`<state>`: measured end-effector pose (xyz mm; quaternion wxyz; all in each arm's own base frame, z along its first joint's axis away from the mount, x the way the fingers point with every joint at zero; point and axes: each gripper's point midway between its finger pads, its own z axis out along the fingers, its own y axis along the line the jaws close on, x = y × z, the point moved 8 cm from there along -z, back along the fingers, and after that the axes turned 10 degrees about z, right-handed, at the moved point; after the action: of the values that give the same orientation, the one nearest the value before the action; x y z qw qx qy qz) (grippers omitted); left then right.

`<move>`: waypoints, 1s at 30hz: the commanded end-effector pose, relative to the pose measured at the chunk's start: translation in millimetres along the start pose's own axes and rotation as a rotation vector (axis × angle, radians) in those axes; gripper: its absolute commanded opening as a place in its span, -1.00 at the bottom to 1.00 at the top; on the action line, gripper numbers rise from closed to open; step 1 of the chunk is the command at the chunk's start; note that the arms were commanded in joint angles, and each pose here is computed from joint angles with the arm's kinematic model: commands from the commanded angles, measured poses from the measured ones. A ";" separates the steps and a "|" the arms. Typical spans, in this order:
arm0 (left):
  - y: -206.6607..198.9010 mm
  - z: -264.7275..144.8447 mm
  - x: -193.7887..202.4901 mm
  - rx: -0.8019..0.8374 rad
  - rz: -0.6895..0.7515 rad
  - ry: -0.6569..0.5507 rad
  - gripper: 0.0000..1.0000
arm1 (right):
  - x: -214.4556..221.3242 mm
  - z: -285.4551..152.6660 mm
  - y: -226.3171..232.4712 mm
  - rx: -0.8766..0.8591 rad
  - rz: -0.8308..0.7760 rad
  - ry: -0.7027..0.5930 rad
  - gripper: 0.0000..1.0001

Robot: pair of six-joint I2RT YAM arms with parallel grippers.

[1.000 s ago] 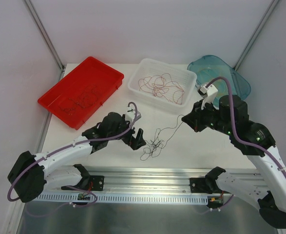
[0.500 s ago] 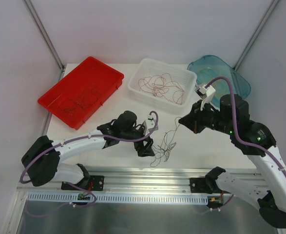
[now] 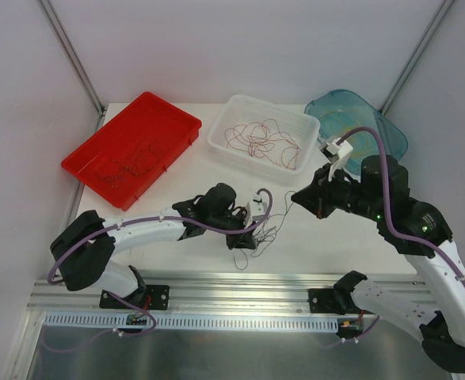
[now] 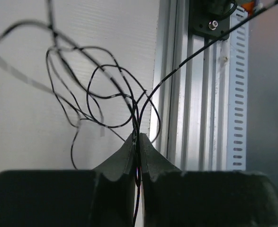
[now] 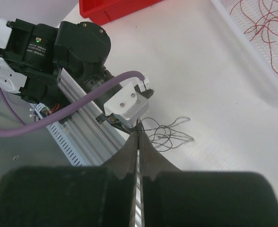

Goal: Untangle the cables
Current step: Untie the cable.

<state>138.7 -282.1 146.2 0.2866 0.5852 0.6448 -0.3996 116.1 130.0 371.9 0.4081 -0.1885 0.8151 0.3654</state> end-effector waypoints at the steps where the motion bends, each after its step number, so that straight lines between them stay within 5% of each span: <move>1: -3.1 -4.3 -12.0 -0.006 0.045 -0.049 -1.00 | -9.6 -13.0 2.3 0.016 -0.041 -0.085 -0.99; 11: 1.7 -37.4 18.4 -0.227 -0.085 -0.020 -1.00 | 1.5 -33.1 -35.9 0.383 -0.080 -0.107 -0.99; 14: 1.8 -44.1 19.0 -0.228 -0.150 -0.045 -0.85 | 3.4 -34.5 -40.0 0.420 -0.080 -0.103 -0.99; 30: -2.1 -22.3 29.7 -0.034 -0.305 -0.002 -0.71 | 16.5 4.1 -31.7 0.229 0.029 -0.051 -0.99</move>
<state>134.9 -238.5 126.1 0.2505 0.4717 0.7513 -0.3876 122.8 98.3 340.9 0.4436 -0.1205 0.8567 0.2341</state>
